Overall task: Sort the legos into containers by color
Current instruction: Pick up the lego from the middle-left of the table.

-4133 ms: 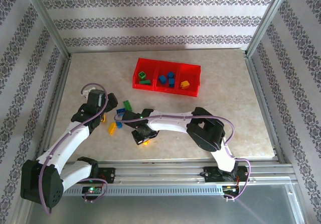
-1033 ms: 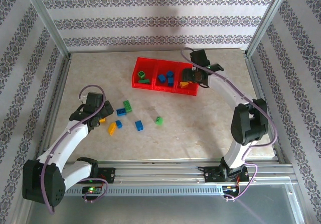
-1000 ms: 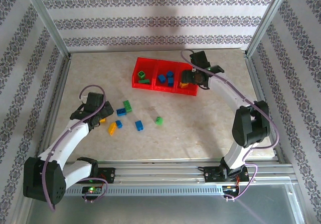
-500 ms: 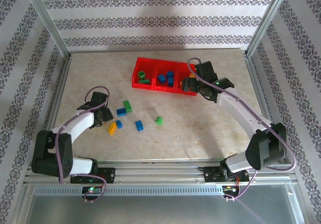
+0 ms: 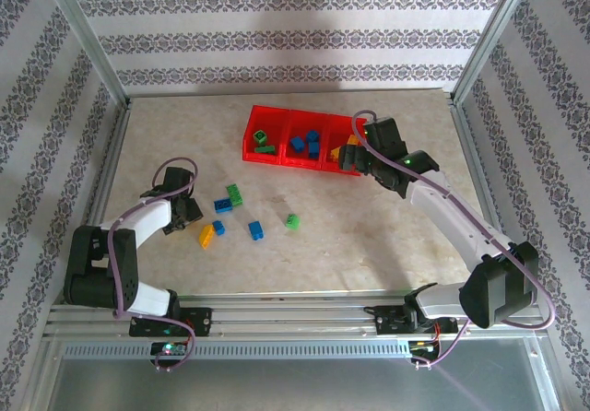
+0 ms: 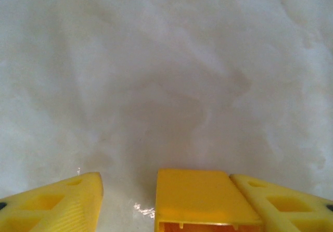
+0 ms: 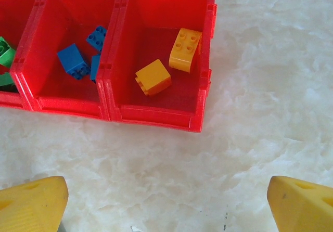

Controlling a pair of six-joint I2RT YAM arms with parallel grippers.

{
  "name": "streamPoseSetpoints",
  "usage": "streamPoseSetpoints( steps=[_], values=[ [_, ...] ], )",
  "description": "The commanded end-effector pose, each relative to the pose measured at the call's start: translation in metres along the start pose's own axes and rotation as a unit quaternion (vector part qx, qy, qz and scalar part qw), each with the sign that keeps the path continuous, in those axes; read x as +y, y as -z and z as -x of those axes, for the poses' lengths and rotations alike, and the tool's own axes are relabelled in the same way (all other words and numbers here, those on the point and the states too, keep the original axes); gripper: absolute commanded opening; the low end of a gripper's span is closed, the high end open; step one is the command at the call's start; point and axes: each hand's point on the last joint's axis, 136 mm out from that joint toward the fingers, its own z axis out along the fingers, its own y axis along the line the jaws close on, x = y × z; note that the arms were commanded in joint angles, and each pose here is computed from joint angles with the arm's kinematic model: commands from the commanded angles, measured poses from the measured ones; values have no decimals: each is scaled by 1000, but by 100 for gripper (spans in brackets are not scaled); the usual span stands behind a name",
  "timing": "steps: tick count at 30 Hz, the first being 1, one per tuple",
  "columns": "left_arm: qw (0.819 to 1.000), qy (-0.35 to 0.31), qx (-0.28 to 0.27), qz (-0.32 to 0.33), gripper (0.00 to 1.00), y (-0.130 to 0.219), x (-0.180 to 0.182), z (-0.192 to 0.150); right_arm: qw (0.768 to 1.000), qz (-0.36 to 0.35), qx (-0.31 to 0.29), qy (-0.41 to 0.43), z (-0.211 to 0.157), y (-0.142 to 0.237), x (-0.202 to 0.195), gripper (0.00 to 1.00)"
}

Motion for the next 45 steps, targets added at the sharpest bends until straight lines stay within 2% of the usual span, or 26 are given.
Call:
streamPoseSetpoints(
  steps=[1, 13, 22, 30, 37, 45],
  values=[
    [1000, 6, -18, -12, 58, 1, -5, 17, 1000, -8, -2, -5, -4, 1, -2, 98],
    [1000, 10, -11, -22, 33, -5, -7, 14, 1000, -6, -4, -6, -3, 4, -1, 98],
    [999, 11, -21, -45, 31, 8, -13, 19, 1000, -4, -3, -9, -6, 5, -1, 98],
    [992, 23, -51, -116, 29, 40, -36, 29, 1000, -8, -6, -14, -11, 8, -5, 98],
    [981, -17, -86, -175, 29, 78, -92, 34, 1000, -16, -12, -21, -18, 14, -13, 98],
    [954, -116, -109, -255, 29, 119, -212, 25, 999, -41, -16, -27, -30, 22, -30, 98]
  ],
)
